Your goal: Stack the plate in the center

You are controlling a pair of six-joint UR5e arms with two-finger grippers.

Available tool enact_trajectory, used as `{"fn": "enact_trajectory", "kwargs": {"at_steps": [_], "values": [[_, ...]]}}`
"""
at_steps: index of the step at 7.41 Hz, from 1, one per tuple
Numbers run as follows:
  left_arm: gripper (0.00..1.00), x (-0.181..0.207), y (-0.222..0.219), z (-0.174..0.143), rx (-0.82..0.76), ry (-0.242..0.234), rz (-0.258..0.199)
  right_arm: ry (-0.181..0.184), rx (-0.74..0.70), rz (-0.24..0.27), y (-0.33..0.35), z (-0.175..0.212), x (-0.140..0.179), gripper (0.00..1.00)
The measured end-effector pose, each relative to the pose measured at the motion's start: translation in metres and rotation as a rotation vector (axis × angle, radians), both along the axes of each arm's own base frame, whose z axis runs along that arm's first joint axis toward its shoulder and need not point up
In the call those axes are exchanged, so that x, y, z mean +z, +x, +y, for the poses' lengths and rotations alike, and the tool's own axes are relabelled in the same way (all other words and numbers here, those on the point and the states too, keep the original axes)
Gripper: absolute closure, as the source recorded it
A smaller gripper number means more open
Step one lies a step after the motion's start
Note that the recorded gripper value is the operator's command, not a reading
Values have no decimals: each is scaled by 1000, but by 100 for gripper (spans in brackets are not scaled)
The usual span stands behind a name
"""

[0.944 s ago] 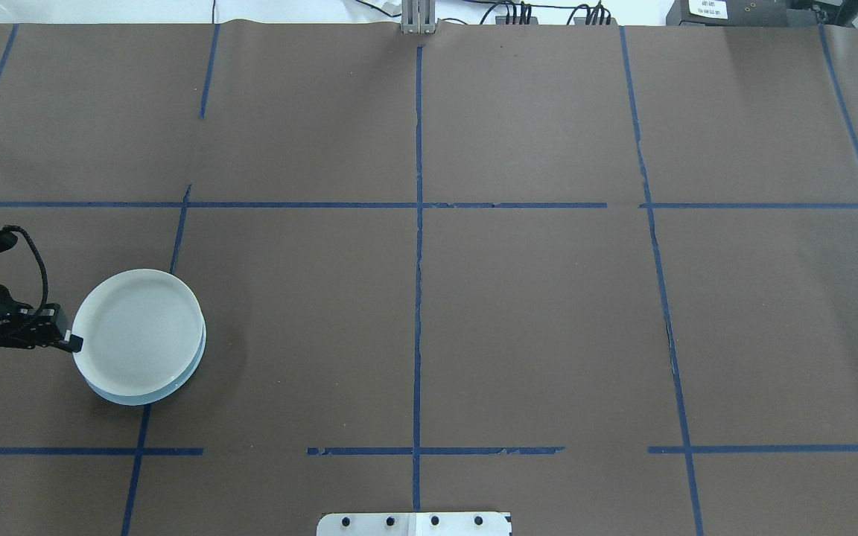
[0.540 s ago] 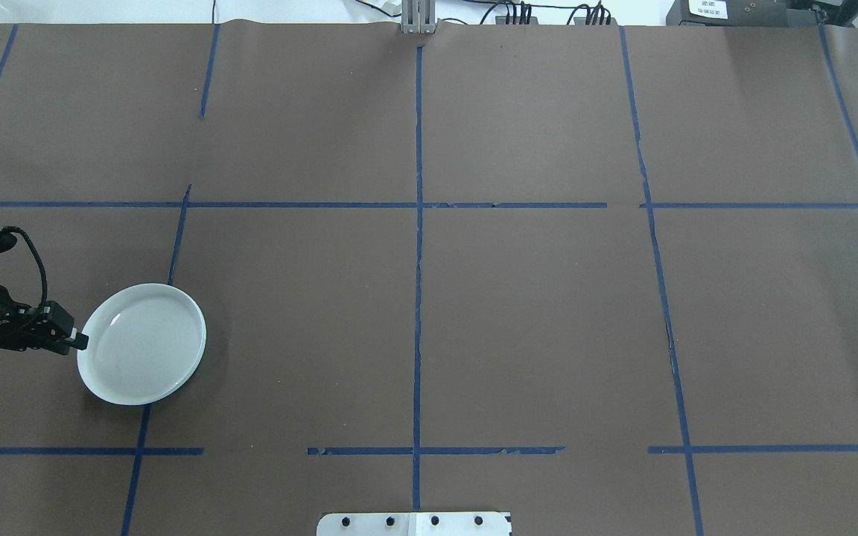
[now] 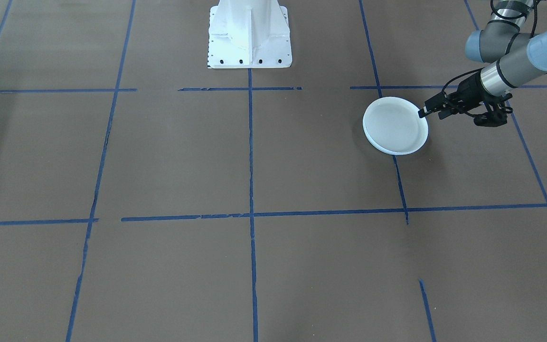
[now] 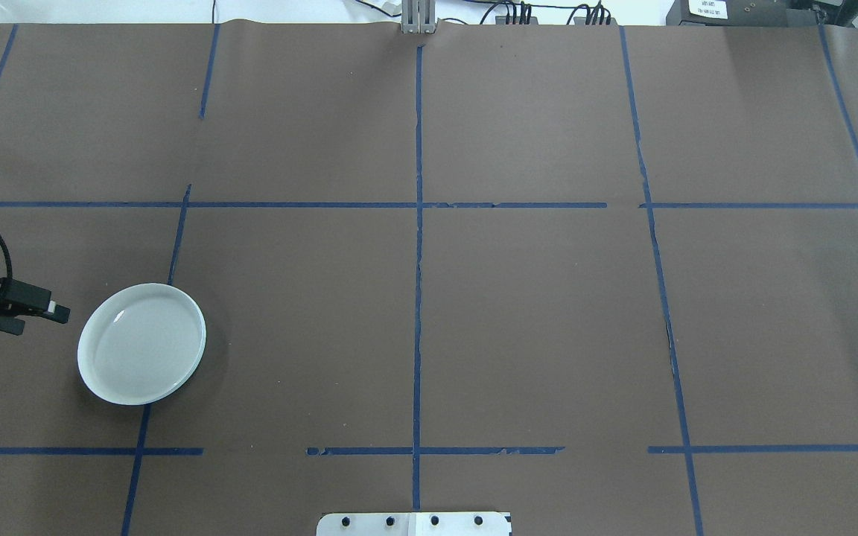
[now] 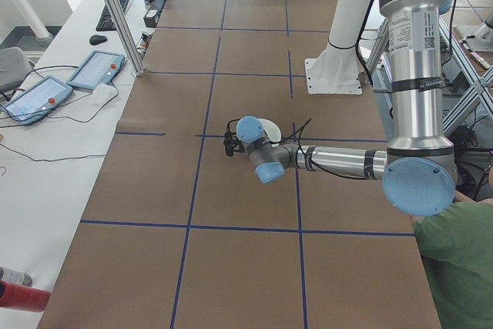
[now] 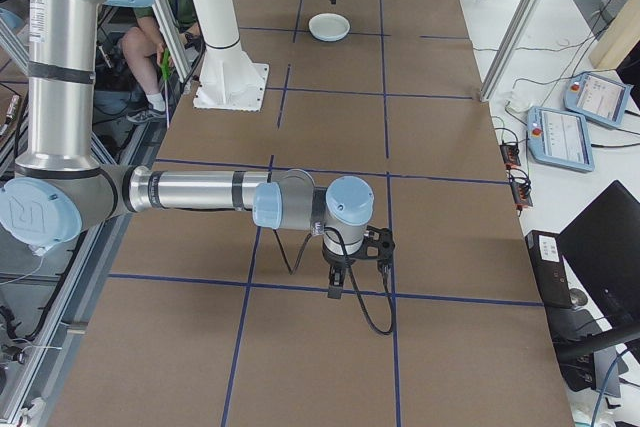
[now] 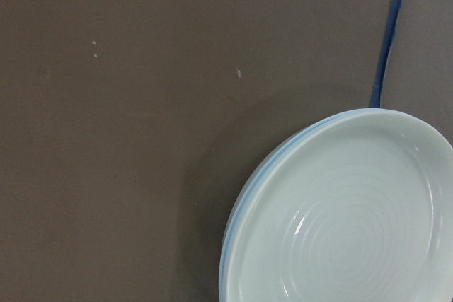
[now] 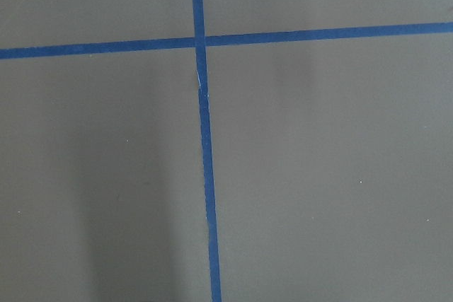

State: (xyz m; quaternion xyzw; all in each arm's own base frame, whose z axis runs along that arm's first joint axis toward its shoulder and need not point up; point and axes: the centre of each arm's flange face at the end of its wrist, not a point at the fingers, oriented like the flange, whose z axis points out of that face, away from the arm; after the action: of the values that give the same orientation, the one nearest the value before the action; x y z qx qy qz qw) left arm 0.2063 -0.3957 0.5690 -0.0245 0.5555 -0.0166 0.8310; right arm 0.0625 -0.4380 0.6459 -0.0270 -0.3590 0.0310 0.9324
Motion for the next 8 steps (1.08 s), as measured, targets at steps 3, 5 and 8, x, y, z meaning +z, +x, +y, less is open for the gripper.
{"fn": "enact_trajectory", "kwargs": {"at_steps": [3, 5, 8], "values": [[0, 52, -84, -26, -22, 282, -212, 0, 0, 0, 0, 0, 0, 0], [0, 90, -177, -45, 46, 389, -451, 0, -1, 0, 0, 0, 0, 0], [0, 96, -278, -60, 48, 247, -484, 0, -1, 0, 0, 0, 0, 0]]}}
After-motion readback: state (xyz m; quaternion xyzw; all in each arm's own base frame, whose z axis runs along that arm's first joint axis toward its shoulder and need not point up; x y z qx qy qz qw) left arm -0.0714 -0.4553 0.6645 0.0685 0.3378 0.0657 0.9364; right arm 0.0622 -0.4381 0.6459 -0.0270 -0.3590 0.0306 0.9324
